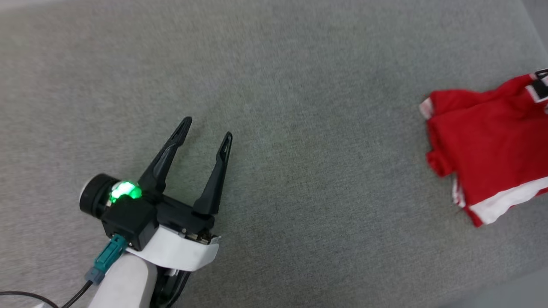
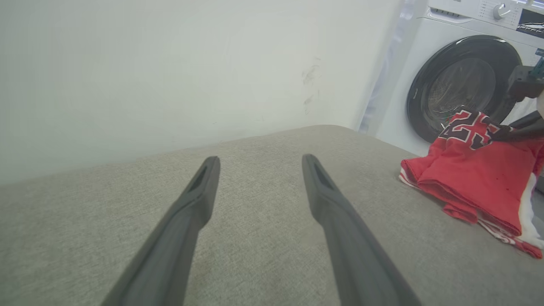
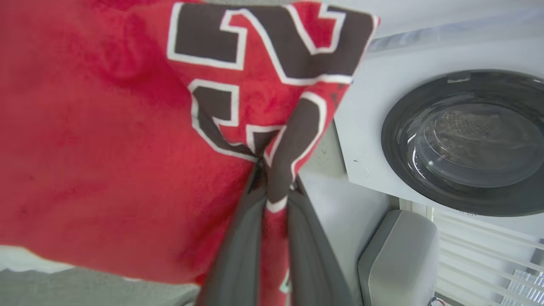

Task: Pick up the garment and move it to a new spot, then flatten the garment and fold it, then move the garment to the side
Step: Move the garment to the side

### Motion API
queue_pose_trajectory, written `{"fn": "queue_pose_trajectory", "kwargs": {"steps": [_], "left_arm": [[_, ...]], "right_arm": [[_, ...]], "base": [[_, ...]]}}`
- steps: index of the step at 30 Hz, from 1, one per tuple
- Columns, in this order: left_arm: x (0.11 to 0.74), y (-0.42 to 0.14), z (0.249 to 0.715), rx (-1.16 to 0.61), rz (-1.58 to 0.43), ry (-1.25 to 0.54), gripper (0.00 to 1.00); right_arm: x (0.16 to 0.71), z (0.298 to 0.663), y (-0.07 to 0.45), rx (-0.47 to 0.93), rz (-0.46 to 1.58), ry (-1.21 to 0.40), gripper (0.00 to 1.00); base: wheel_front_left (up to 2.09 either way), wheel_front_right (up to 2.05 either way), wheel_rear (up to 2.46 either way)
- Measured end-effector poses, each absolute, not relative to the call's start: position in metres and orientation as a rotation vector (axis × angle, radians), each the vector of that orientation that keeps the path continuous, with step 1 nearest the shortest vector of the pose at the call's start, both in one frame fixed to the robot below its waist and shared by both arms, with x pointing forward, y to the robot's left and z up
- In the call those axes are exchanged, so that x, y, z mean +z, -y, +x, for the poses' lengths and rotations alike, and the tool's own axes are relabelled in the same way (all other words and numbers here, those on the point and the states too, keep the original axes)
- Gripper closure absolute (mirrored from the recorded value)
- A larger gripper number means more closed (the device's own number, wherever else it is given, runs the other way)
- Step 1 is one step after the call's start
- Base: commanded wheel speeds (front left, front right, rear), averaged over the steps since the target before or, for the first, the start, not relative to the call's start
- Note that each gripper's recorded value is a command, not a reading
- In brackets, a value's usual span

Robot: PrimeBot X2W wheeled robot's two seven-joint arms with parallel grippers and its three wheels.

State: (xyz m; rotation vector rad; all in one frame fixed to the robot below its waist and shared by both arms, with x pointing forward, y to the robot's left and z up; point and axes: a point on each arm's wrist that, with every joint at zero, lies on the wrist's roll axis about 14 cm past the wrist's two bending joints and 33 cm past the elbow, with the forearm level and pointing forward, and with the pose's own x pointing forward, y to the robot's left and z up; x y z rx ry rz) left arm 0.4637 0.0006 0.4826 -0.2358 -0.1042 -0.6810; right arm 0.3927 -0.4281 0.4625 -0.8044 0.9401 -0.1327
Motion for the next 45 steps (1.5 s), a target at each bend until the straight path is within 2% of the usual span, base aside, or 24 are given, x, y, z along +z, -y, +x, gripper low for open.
{"fn": "queue_pose_trajectory", "kwargs": {"steps": [8, 13, 18, 19, 20, 21, 26, 30, 37, 45], "left_arm": [[0.450, 0.005, 0.482, -0.704, -0.254, 0.073, 0.00], [0.436, -0.004, 0.481, -0.700, -0.219, 0.047, 0.00], [0.436, -0.010, 0.481, -0.685, -0.207, 0.047, 0.00], [0.438, -0.011, 0.481, -0.682, -0.205, 0.050, 0.00], [0.439, -0.011, 0.481, -0.682, -0.203, 0.051, 0.00], [0.440, -0.012, 0.480, -0.679, -0.200, 0.053, 0.00], [0.452, -0.018, 0.475, -0.657, -0.184, 0.063, 0.00], [0.465, -0.029, 0.466, -0.620, -0.163, 0.073, 0.00], [0.501, -0.062, 0.450, -0.479, -0.181, 0.123, 0.00], [0.545, -0.092, 0.419, -0.372, -0.135, 0.217, 0.00]], "right_arm": [[0.439, 0.379, 0.498, -0.320, -0.768, -1.049, 1.00], [0.431, 0.384, 0.513, -0.371, -0.753, -1.040, 1.00], [0.414, 0.385, 0.507, -0.374, -0.708, -1.045, 1.00], [0.413, 0.384, 0.507, -0.380, -0.700, -1.046, 0.89], [0.413, 0.383, 0.508, -0.386, -0.698, -1.046, 0.20], [0.415, 0.382, 0.508, -0.396, -0.690, -1.041, 0.00], [0.435, 0.392, 0.501, -0.389, -0.707, -0.953, 0.00], [0.469, 0.406, 0.491, -0.377, -0.708, -0.818, 0.00], [0.550, 0.438, 0.437, -0.309, -0.589, -0.387, 0.00], [0.598, 0.423, 0.355, -0.189, -0.321, -0.014, 0.00]], "base": [[0.00, 0.00, 0.00], [0.00, 0.00, 0.00], [0.00, 0.00, 0.00], [0.00, 0.00, 0.00], [0.00, 0.00, 0.00], [0.00, 0.00, 0.00], [0.00, 0.00, 0.00], [0.00, 0.00, 0.00], [0.00, 0.00, 0.00], [0.00, 0.00, 0.00]]}}
